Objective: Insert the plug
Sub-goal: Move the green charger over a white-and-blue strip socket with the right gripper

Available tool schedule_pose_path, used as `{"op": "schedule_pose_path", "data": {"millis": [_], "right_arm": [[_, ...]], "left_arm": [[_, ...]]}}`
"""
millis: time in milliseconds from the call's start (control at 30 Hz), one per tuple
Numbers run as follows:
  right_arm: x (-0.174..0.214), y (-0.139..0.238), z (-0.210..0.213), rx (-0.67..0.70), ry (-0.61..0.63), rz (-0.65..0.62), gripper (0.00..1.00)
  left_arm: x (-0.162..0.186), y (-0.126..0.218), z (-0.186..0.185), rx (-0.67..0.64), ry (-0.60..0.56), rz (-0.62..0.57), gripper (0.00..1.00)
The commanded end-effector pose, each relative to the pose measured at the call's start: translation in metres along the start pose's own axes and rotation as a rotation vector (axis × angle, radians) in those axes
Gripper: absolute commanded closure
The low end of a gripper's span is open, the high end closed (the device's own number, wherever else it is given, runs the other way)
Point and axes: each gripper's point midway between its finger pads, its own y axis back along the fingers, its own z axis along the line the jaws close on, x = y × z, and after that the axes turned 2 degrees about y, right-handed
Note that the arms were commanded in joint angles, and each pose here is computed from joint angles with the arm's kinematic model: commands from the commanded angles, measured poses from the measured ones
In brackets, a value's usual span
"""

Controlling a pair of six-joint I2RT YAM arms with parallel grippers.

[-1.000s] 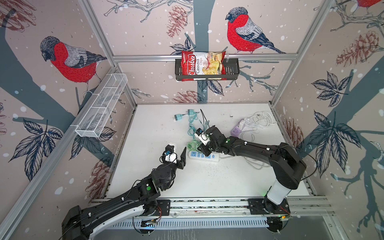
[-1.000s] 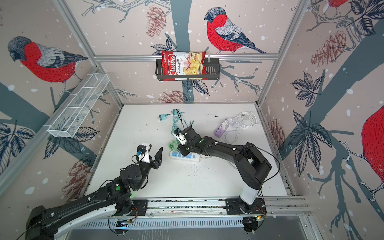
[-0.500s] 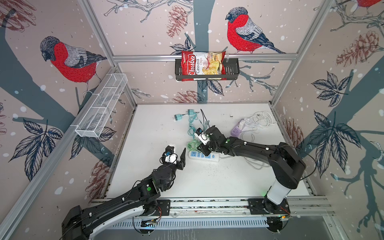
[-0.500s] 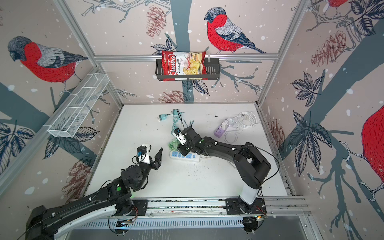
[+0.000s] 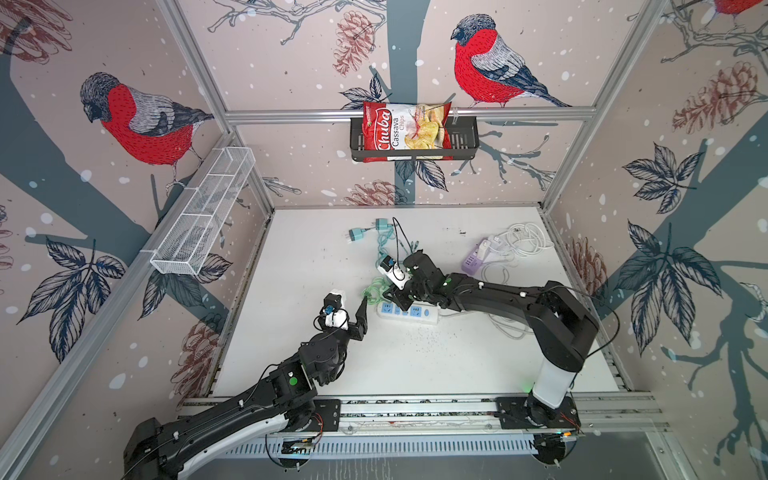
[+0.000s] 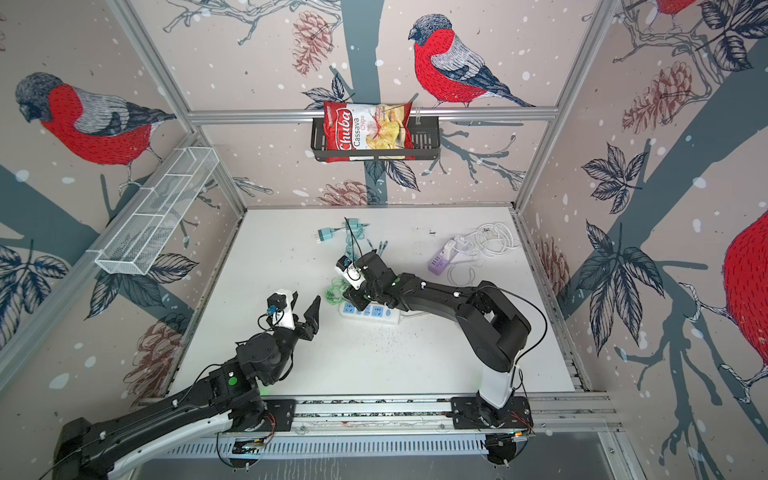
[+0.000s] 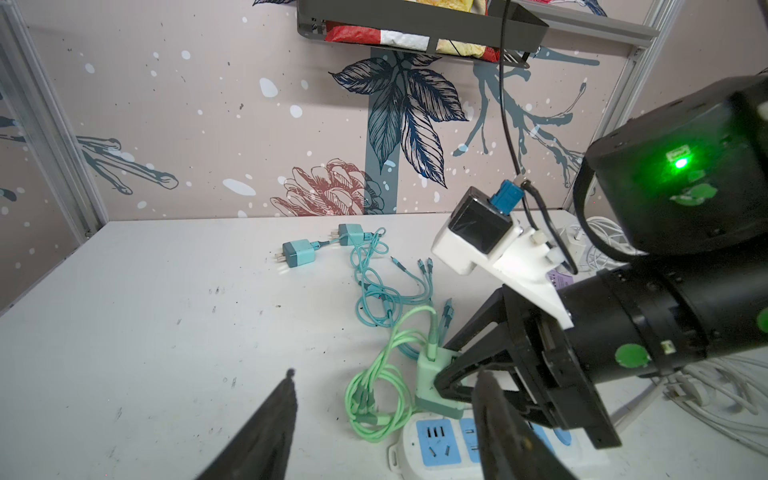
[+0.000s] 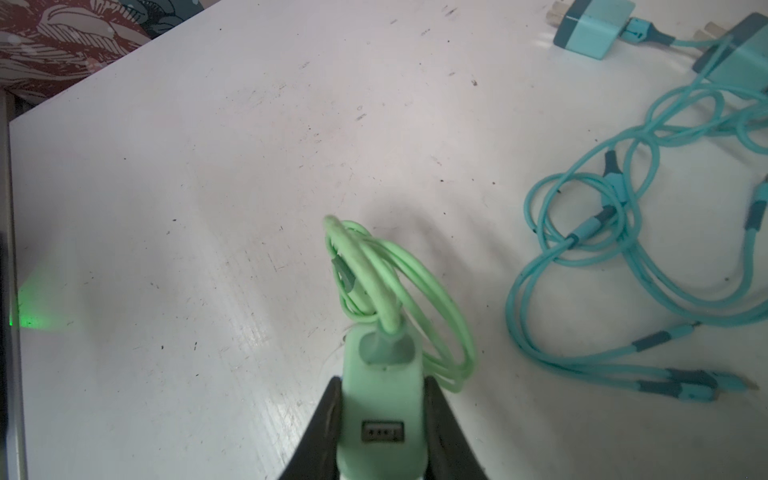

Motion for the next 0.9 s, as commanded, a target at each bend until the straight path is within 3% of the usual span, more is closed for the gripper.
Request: {"op": "schedule_pose_path", "data": {"millis": [0, 867], "right_arm": [[-0.01, -0.003, 0.003, -0.009, 0.066, -0.045, 0.99], [0.005, 0.004, 0.013, -0.031, 0.217, -0.118, 1.0]], "left_arm": [[0.003, 0.001, 0.005, -0.019, 0.009, 0.004, 0.34], [0.005, -0.001, 0.003, -0.017, 0.009, 0.004, 0.34]]}}
